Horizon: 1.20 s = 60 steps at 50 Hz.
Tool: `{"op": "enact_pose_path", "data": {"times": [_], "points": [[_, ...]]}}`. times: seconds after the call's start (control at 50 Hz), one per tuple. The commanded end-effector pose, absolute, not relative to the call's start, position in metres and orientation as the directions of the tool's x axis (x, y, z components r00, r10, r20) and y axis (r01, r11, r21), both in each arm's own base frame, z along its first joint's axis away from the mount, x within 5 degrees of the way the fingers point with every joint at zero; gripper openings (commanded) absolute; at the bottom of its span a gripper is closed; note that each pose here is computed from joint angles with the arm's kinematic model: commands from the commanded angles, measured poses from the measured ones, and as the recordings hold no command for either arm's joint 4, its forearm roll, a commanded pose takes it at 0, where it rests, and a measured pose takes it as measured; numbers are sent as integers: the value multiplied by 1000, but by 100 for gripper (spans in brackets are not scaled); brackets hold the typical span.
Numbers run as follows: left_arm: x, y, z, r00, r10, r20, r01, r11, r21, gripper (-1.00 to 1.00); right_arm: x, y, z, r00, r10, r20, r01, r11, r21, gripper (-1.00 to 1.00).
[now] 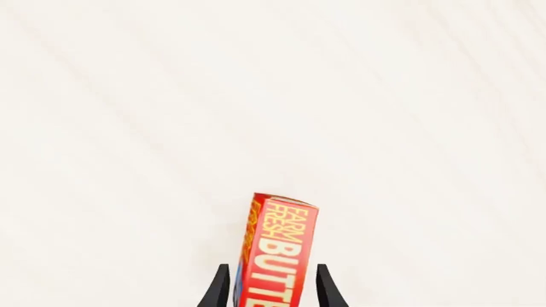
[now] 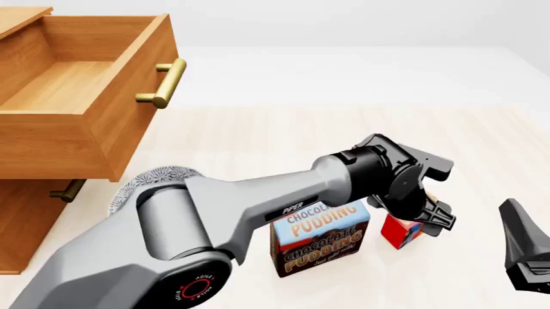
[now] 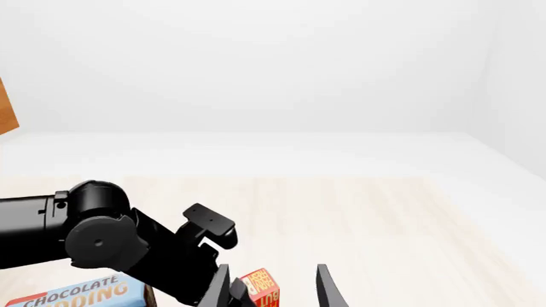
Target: Put the butter at the back in the top drawer of the cabinet and close it.
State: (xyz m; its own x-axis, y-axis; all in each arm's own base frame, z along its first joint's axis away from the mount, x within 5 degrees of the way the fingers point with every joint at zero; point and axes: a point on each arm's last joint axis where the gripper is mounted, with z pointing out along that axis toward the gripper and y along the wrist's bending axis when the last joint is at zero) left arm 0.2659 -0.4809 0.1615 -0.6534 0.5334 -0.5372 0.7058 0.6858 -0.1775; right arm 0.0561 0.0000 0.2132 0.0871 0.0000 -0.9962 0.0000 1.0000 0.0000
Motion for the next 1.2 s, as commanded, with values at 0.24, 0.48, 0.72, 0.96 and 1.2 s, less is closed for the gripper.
{"op": "enact_pose_path", "data": {"times": [0.24,0.48,0.72,0.96,1.2], "points": [[263,-484,150,-663,532,-527,700,691,-183,100,56,0,213,87,0,-996,0,1000,0,100],[264,-483,146,-668,528,-525,695,695,-185,100,56,0,213,87,0,-996,0,1000,0,100],[266,-482,145,-668,533,-520,695,696,-180,-100,56,0,213,87,0,-996,0,1000,0,100],[257,-487,160,-638,536,-552,720,669,-183,-100,56,0,213,87,0,-996,0,1000,0,100],[268,-481,189,-595,531,-604,744,648,-164,-100,56,0,213,87,0,-996,0,1000,0,100]]}}
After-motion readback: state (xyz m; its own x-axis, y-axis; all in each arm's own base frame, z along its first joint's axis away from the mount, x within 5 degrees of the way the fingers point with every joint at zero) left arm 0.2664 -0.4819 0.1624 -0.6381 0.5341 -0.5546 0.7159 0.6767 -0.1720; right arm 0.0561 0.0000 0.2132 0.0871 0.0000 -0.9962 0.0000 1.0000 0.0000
